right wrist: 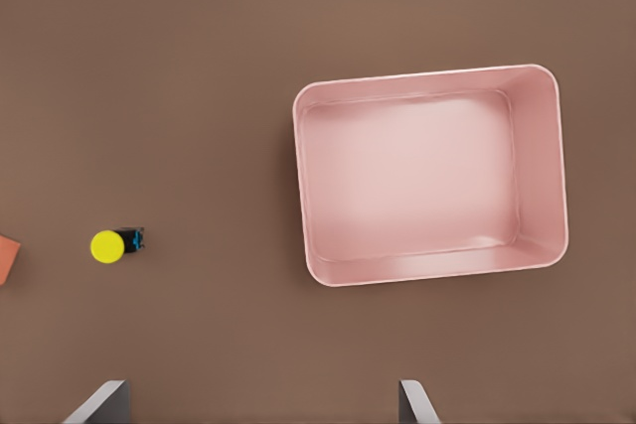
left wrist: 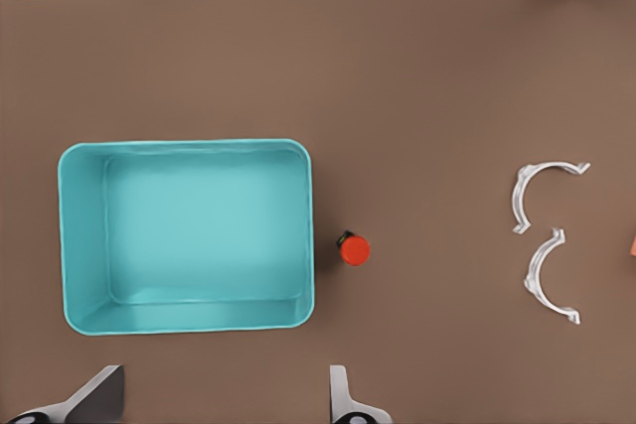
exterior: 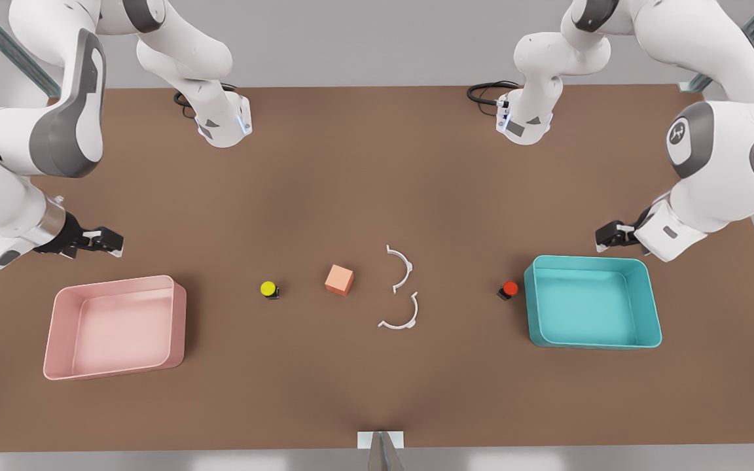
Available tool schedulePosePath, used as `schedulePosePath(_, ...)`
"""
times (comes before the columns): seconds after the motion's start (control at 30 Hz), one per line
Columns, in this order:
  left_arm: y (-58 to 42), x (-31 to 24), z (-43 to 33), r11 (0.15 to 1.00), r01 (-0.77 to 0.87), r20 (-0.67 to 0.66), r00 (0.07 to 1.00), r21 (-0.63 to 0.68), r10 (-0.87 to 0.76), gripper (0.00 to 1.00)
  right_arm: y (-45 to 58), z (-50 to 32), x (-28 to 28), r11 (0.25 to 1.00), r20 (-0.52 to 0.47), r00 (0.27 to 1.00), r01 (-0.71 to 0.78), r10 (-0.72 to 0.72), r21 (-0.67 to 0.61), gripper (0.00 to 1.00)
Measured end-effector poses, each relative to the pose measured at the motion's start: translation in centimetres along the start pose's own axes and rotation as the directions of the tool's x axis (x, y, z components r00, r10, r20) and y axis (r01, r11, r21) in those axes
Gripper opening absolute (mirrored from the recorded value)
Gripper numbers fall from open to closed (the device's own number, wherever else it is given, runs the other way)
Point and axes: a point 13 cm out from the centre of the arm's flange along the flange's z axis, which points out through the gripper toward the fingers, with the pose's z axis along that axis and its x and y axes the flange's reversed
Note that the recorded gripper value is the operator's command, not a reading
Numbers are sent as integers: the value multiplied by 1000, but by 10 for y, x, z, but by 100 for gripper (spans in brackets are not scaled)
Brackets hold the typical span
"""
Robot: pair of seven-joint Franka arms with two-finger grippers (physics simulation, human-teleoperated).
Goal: Place the red button in the blue storage box with the left arm, and place the yellow button in the pink storage box with the right arm
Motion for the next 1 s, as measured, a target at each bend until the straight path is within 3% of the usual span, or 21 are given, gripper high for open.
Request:
schedulePosePath(0.2,-97,0,41,984,-177,-67,982,0,177,100,37,18,-12,998,-8,998,55,-55,10,100)
schedulePosePath(0.33,-144,3,91,942,-337,-113,935,11,336,100,209,138,-60,967,-61,966,252,-251,21,100)
schedulePosePath(0.43,-151,4,143,894,-448,-119,887,18,447,100,269,213,-23,950,-124,947,306,-297,64,100)
schedulePosePath(0.53,-164,1,179,827,-562,-76,824,13,561,100,273,260,4,954,-131,953,286,-273,94,100)
schedulePosePath(0.77,-164,-4,252,690,-723,7,690,-25,724,100,261,303,-16,986,-42,989,143,-140,81,100)
schedulePosePath(1.0,-138,-12,297,585,-808,56,582,-73,811,100,248,331,-21,999,-20,999,33,-34,-35,100)
